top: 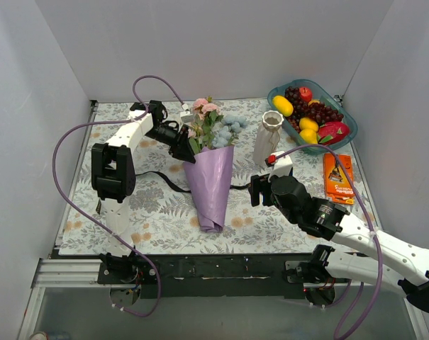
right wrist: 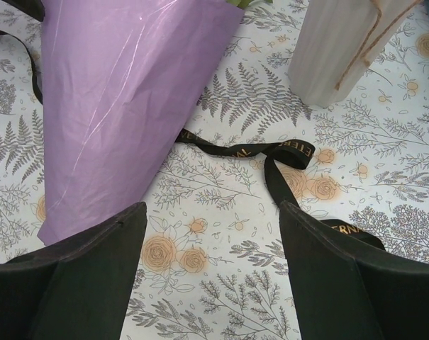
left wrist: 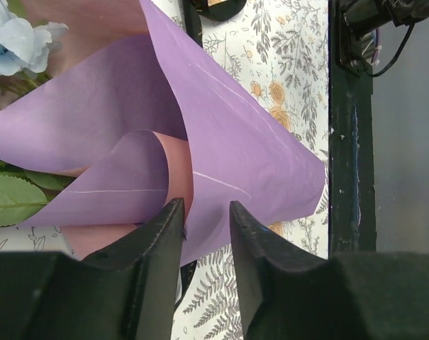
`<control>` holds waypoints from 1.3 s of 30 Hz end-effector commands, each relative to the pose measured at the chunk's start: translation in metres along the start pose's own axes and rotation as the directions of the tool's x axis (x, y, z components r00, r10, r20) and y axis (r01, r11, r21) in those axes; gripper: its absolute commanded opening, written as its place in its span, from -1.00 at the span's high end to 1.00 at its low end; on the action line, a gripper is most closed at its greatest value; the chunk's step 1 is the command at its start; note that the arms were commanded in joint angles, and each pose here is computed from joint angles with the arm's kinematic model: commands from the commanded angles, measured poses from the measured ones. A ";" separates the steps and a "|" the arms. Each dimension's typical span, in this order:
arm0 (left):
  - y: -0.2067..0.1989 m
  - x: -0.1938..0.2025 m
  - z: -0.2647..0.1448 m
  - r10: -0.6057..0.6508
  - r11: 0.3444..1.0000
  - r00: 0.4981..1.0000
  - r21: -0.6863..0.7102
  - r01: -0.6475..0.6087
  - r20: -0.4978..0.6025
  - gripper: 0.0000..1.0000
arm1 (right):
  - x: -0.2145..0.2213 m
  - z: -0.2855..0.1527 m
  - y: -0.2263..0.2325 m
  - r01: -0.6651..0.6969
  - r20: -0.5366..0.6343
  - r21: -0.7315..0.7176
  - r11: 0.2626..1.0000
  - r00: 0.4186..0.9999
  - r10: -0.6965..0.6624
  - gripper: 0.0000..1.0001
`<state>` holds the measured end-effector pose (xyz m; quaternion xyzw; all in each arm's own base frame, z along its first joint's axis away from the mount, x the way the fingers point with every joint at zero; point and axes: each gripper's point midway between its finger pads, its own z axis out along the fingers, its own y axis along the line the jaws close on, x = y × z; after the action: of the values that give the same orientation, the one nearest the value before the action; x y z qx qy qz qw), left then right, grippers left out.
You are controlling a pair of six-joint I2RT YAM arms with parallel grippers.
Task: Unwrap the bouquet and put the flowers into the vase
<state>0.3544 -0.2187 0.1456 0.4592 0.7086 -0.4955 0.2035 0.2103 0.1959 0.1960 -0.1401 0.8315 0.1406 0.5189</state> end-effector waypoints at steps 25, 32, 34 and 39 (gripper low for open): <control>-0.134 -0.120 0.032 0.169 0.985 0.984 -0.036 -0.167 0.060 -0.36 | -0.042 -0.025 -0.007 -0.059 0.147 -0.015 0.998 0.987 0.061 -0.63; -0.129 -0.118 0.020 0.115 0.988 0.992 -0.109 -0.109 0.046 -0.43 | -0.045 -0.029 -0.011 -0.045 0.154 -0.003 0.999 0.987 0.045 -0.64; -0.107 -0.109 0.009 0.063 0.982 0.996 -0.184 -0.051 0.059 -0.47 | -0.047 -0.031 -0.012 -0.043 0.159 -0.005 0.999 0.986 0.043 -0.64; -0.004 -0.076 -0.035 -0.038 0.875 0.997 -0.479 0.066 0.069 -0.43 | -0.050 -0.034 -0.013 -0.036 0.168 -0.011 0.999 0.985 0.038 -0.64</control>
<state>0.3414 -0.2700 0.2448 0.4151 0.7606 -0.4169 0.2746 0.2064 0.1769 0.2253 -0.1234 0.8058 0.1514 0.5591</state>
